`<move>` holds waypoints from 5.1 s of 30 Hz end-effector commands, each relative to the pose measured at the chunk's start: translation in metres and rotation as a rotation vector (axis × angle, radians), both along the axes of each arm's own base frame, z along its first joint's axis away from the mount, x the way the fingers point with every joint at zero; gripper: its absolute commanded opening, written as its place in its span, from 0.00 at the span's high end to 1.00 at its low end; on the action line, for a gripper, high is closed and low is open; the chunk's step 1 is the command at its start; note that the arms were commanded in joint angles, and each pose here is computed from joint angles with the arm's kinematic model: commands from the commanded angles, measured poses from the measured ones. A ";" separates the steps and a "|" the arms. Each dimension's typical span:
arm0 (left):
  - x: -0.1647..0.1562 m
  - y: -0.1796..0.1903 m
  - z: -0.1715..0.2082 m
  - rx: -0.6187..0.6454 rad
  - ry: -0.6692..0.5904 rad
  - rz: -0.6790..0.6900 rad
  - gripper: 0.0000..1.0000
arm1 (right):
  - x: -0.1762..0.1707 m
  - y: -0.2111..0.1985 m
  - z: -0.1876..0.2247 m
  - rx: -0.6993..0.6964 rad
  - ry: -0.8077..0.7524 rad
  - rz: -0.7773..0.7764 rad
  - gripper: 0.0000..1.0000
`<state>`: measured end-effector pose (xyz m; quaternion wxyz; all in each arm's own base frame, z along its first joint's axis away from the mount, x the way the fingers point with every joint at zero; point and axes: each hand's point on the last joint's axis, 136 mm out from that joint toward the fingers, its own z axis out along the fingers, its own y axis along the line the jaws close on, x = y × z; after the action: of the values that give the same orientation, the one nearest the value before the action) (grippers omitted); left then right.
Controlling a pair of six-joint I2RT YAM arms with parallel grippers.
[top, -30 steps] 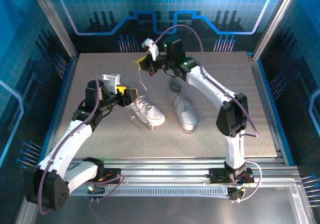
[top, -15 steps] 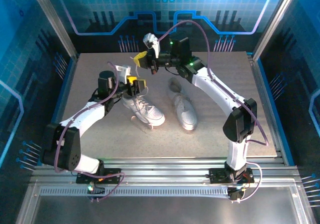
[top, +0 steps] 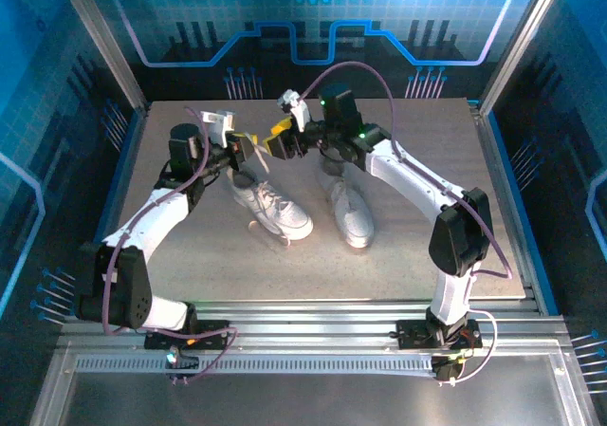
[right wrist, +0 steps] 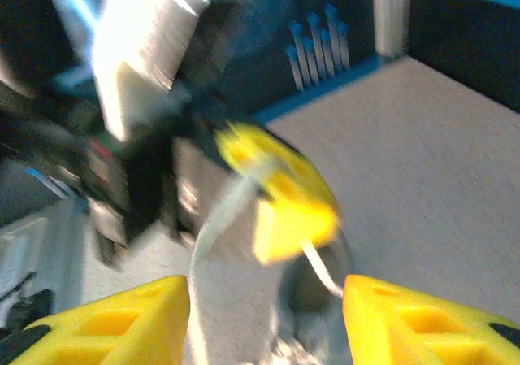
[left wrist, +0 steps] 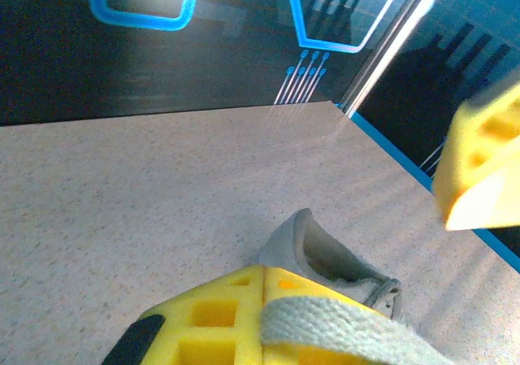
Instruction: Tie the shoes
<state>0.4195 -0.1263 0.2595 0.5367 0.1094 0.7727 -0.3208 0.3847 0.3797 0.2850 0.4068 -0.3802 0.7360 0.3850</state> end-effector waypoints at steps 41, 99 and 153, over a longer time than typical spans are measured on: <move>-0.013 0.036 0.002 -0.040 0.128 0.087 1.00 | -0.134 -0.014 -0.268 -0.515 0.536 -0.431 0.53; -0.084 0.118 -0.037 -0.109 0.355 0.365 1.00 | 0.015 -0.010 -0.089 -0.364 -0.141 0.028 0.86; 0.021 0.032 0.051 -0.092 0.210 0.093 1.00 | -0.098 0.047 -0.136 -0.418 -0.135 0.273 1.00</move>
<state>0.4297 -0.0877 0.3009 0.4586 0.0077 0.8213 -0.3394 0.3027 0.4266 0.1376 0.3209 -0.5820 0.7141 0.2198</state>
